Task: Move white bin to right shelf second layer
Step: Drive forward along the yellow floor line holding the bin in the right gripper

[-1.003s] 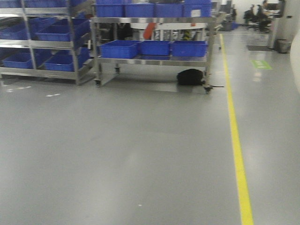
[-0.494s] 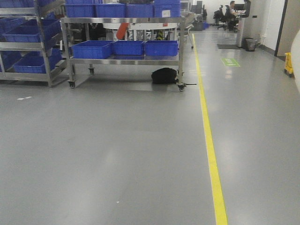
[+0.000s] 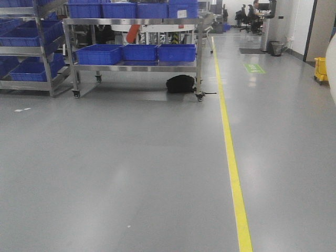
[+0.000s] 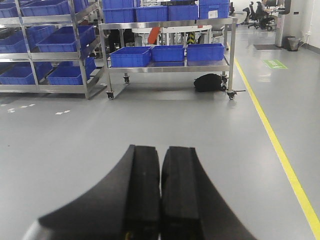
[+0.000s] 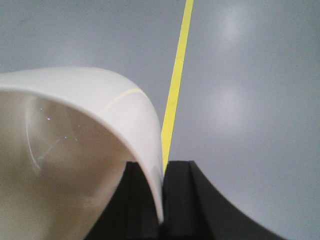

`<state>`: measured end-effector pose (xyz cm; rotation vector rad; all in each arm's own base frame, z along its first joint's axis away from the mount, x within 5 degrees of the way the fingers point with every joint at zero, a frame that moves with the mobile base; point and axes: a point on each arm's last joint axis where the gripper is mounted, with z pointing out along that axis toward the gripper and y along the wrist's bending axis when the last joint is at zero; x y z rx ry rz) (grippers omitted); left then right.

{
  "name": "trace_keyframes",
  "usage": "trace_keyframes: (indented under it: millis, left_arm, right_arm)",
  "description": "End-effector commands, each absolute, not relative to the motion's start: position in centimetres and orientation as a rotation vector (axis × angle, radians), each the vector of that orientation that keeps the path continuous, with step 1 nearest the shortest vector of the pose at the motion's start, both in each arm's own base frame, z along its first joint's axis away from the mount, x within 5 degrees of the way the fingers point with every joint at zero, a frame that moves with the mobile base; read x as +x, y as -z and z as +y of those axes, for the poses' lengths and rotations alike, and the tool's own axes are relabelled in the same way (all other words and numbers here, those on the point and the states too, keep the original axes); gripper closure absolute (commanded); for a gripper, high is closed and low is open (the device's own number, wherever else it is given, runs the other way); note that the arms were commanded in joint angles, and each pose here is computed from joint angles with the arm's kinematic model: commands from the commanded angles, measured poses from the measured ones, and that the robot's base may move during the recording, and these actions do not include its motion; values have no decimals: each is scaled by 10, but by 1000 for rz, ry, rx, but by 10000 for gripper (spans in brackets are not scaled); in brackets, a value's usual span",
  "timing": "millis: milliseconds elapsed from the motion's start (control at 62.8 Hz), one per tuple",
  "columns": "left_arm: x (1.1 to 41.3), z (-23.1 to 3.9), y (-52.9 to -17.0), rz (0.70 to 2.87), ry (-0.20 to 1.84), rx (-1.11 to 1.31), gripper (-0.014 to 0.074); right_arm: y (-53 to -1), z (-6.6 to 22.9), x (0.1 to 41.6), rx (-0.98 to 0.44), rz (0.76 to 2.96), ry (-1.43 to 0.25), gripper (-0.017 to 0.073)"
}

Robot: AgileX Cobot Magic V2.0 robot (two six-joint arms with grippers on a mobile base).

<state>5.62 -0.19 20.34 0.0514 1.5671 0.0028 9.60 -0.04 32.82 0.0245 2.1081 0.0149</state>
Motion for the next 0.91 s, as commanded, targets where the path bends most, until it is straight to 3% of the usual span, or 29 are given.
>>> trace_keyframes:
  millis: [0,892]
  left_arm:
    - [57,-2,-199,1507,6,44,509]
    - [57,-2,-199,1507,6,44,509]
  right_arm:
    - [-345,-1,99,30,1987,-8,505]
    - [-345,-1,99,30,1987,-8,505]
